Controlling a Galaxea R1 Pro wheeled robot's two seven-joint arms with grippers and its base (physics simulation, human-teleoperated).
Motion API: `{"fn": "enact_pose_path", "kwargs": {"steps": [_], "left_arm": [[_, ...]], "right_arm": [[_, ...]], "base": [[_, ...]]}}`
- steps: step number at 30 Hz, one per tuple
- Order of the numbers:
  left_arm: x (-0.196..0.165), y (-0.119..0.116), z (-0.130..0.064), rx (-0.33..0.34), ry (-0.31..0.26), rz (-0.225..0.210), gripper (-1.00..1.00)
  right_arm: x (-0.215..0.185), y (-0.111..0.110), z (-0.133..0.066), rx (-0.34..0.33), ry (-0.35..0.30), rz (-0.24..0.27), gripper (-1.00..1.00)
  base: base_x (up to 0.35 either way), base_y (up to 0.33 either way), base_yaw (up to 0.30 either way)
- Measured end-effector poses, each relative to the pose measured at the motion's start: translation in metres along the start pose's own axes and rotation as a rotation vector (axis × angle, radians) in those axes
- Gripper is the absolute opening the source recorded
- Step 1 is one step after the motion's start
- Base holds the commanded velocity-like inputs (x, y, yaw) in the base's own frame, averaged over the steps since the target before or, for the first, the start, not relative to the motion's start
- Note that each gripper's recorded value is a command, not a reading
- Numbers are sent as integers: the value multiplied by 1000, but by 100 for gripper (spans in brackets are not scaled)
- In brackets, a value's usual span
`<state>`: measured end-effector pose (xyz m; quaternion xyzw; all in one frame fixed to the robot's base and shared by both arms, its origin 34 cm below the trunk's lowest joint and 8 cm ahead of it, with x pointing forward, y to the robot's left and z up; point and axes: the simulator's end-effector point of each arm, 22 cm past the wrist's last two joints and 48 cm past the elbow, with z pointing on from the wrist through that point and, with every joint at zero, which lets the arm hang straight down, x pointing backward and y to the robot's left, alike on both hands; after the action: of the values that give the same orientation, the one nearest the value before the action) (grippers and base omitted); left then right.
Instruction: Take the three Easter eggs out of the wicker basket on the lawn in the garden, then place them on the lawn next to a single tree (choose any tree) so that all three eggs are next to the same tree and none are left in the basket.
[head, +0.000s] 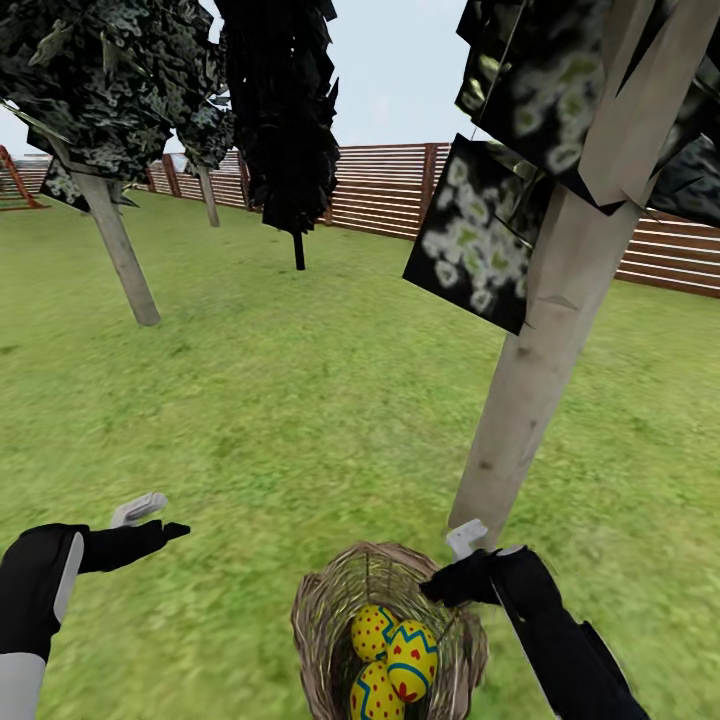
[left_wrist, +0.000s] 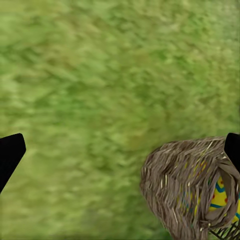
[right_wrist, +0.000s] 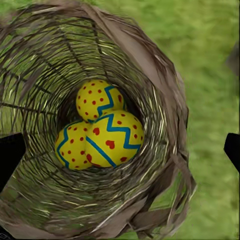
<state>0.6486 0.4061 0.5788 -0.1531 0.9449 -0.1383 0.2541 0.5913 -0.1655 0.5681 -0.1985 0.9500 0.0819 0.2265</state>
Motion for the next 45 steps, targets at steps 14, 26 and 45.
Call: {"fn": "enact_pose_path", "kwargs": {"steps": [14, 26, 45], "left_arm": [[1, -3, 1, 5, -1, 2, 100], [18, 6, 8, -6, 35, -12, 100], [42, 13, 20, -7, 91, -39, 100]], "right_arm": [[15, 48, 38, 102, 97, -67, 100], [13, 59, 49, 45, 108, -48, 100], [12, 71, 50, -44, 95, 26, 100]], "base": [[60, 108, 0], [1, 2, 0], [-211, 0, 0]]}}
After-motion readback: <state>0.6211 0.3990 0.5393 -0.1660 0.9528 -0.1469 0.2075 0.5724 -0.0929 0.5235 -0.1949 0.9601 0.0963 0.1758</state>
